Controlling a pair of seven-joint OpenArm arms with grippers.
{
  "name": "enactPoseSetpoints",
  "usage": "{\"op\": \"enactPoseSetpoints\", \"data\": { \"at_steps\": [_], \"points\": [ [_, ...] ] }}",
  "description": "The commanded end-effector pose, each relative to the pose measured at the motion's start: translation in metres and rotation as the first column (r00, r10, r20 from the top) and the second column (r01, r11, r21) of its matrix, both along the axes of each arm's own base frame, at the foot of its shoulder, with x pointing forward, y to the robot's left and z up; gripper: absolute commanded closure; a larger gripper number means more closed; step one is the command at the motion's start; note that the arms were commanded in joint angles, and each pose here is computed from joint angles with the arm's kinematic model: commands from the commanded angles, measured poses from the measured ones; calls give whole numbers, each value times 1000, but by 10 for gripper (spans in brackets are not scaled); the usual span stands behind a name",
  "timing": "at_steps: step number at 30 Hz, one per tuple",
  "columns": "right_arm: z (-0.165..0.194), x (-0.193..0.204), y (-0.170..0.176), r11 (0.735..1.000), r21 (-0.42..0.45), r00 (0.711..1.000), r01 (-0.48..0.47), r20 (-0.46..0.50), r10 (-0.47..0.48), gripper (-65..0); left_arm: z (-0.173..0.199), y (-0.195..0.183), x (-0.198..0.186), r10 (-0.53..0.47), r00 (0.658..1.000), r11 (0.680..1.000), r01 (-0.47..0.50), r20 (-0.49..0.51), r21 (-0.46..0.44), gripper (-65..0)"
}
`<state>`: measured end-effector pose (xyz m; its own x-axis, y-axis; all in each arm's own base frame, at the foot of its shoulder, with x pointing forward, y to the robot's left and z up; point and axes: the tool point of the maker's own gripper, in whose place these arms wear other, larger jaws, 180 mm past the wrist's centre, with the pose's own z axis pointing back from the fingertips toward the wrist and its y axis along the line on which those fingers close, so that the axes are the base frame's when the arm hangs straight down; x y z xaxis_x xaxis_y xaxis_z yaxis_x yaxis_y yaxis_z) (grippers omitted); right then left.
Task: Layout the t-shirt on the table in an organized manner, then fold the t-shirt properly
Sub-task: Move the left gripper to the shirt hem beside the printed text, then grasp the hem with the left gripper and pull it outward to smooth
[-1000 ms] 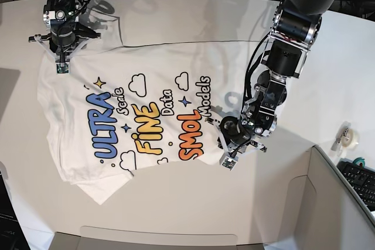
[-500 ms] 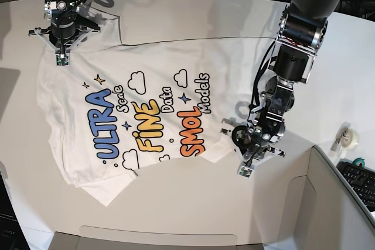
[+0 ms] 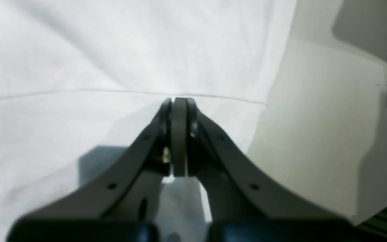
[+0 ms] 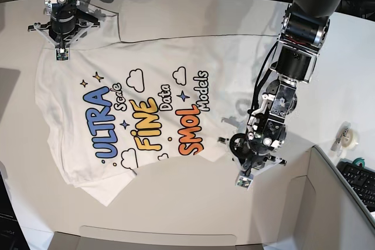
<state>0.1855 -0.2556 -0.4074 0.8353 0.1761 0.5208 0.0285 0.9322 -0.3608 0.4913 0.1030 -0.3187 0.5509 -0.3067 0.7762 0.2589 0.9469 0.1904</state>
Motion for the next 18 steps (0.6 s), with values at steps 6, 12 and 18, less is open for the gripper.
{"op": "enactPoseSetpoints", "data": {
  "at_steps": [6,12,18],
  "points": [
    [-37,-58,8,997,55,961,51,-275,-34,0,0,-42,-10,-127,992,991,127,-10,-34,-74],
    [-37,-58,7,998,51,961,48,-273,-32,0,-45,-43,-14,-119,990,991,114,-74,-62,-74],
    [-37,-59,8,998,53,961,45,-275,-29,0,-51,-40,-15,-111,990,992,106,-83,-62,-73]
  ]
}}
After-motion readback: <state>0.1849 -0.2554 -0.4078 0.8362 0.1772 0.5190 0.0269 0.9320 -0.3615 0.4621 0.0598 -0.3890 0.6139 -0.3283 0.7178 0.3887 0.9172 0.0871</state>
